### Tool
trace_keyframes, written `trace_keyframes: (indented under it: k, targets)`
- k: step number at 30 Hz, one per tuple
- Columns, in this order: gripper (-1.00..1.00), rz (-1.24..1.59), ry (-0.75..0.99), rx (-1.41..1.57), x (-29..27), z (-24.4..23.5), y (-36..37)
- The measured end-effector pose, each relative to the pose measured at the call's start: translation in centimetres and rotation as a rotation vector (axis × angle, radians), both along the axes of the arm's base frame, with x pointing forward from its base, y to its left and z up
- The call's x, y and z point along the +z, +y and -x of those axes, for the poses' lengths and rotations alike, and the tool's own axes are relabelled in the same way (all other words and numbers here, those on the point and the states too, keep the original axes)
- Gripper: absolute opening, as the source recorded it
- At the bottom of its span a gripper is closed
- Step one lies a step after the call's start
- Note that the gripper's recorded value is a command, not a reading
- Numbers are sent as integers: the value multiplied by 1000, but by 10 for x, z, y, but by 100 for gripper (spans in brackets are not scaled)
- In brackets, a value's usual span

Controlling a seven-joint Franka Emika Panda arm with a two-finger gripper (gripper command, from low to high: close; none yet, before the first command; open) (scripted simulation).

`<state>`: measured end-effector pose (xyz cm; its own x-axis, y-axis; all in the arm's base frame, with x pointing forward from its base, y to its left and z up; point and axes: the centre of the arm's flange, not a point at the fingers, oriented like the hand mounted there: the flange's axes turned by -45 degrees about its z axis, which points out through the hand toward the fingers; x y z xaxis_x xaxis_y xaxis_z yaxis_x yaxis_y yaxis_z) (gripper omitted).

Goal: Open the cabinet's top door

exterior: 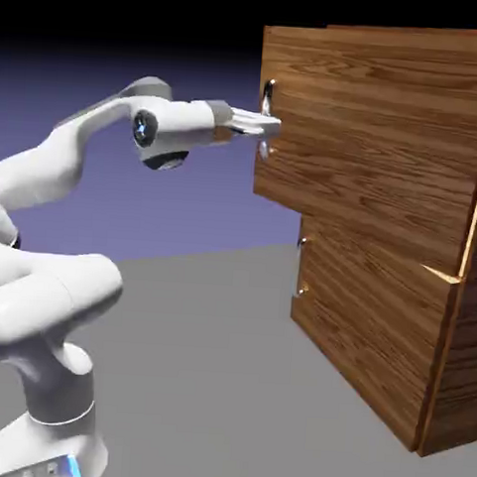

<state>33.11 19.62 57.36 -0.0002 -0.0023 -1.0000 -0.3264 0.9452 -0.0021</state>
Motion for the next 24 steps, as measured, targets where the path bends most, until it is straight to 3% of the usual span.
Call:
trace_keyframes:
  k: [12, 24]
  targets:
    - [-100, -2, 1, 281, 0, 95, -95]
    - [-100, -2, 1, 431, 0, 133, -155]
